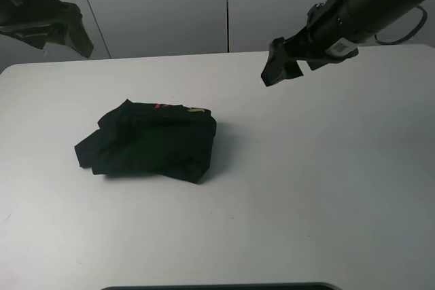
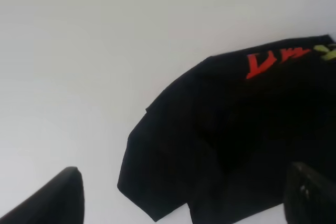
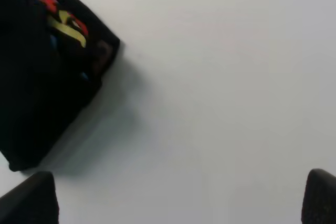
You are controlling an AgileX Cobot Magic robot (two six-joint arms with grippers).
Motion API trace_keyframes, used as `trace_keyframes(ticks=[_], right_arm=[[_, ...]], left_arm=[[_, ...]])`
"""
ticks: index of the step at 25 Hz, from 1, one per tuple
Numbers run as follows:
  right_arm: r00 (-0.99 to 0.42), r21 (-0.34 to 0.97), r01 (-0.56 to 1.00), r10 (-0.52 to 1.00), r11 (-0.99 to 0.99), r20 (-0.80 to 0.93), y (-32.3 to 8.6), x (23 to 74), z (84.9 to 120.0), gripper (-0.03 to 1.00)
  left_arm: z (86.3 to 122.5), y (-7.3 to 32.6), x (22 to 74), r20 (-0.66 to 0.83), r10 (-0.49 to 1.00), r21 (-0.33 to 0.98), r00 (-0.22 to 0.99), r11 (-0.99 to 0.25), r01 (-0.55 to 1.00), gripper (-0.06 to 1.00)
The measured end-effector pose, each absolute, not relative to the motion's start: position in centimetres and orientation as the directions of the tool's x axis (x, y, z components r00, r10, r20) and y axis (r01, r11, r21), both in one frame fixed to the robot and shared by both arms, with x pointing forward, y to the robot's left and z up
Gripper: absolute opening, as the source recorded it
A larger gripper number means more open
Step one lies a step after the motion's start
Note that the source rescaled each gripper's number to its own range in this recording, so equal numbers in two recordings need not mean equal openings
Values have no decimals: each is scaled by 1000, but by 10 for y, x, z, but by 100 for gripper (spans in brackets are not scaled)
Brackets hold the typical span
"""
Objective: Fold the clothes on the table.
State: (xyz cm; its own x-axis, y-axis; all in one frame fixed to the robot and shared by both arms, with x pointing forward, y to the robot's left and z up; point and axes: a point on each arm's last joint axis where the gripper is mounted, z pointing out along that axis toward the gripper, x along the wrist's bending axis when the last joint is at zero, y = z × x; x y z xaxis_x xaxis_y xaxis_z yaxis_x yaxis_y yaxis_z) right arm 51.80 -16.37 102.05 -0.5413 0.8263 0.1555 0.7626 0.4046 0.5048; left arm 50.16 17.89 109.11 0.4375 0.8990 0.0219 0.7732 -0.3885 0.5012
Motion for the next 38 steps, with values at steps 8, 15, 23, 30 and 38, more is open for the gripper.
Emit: trace_keyframes(ticks=[8,15,23,30,38], right_arm=[[-566,527,728,819,439,98,-191,459,1088,100],[-562,560,711,823,426,87,-214,403,1126,100],[-555,599,693,827,401,89,-240,336,1105,100],[-551,677,642,830,360,81,-260,286,1082,100],[-547,787,543,835,292,68,-276,248,1064,100]], left_arm=[[1155,211,434,38,895,630,443,-366,685,99],[1149,245,361,39,897,698,440,-340,631,99],[1111,278,290,0,905,739,426,-287,609,99],[1091,297,249,-28,914,769,405,-239,592,99],[1078,307,220,-68,902,847,426,-173,502,99]])
